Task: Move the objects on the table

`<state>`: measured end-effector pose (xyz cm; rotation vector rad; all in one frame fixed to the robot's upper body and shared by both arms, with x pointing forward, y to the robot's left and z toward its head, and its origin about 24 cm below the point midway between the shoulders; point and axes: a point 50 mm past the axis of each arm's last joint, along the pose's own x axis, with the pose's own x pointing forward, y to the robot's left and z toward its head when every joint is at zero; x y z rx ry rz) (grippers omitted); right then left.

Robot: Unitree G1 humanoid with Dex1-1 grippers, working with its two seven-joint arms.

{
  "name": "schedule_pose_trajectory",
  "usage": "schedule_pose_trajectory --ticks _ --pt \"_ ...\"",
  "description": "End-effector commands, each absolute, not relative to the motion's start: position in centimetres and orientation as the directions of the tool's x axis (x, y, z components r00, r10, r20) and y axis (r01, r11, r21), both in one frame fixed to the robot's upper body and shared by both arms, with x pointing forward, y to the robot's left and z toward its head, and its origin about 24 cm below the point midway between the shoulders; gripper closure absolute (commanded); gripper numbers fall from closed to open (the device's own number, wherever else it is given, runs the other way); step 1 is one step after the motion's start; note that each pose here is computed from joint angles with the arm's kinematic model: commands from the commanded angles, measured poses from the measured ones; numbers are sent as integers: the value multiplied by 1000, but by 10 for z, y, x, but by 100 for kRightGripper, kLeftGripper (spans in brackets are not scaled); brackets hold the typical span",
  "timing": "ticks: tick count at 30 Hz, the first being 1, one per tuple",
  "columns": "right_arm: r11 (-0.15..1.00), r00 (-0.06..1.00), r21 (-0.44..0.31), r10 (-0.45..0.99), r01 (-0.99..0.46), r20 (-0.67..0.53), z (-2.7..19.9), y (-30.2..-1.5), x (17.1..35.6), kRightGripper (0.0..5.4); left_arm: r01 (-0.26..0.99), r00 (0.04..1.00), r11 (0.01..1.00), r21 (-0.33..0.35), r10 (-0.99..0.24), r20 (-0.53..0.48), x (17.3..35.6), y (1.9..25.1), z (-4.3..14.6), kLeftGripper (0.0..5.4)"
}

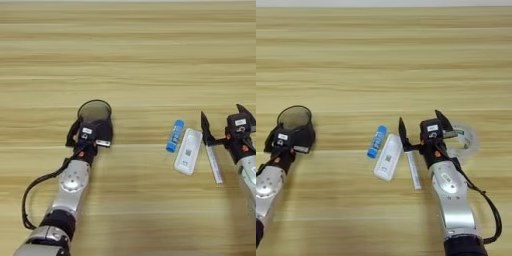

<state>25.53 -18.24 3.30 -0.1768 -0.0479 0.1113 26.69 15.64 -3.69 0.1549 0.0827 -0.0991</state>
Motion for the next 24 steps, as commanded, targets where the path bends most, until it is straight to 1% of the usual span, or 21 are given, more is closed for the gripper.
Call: schedule_pose_trajectory --ticks 1,4,6,12,17,24 --pt "978 992 -183 113 -103 48 34 -182 256 0 128 990 981 144 -117 -82 263 150 -38 71" --pt "978 992 -183 113 -103 48 34 -182 255 0 133 989 981 141 -123 -77 262 149 -37 71" --pt "978 992 -183 114 -104 47 34 -181 255 0 149 988 979 138 -140 -71 257 144 -37 71" --pt "978 992 -182 115 -105 47 34 -181 255 0 249 967 962 116 -240 -84 240 114 -42 71" --pt "978 992 -181 115 -105 46 34 -181 256 0 324 944 942 89 -316 -93 230 92 -43 71" --pt "978 992 -178 115 -105 45 34 -180 256 0 363 930 928 85 -354 -101 229 84 -42 73"
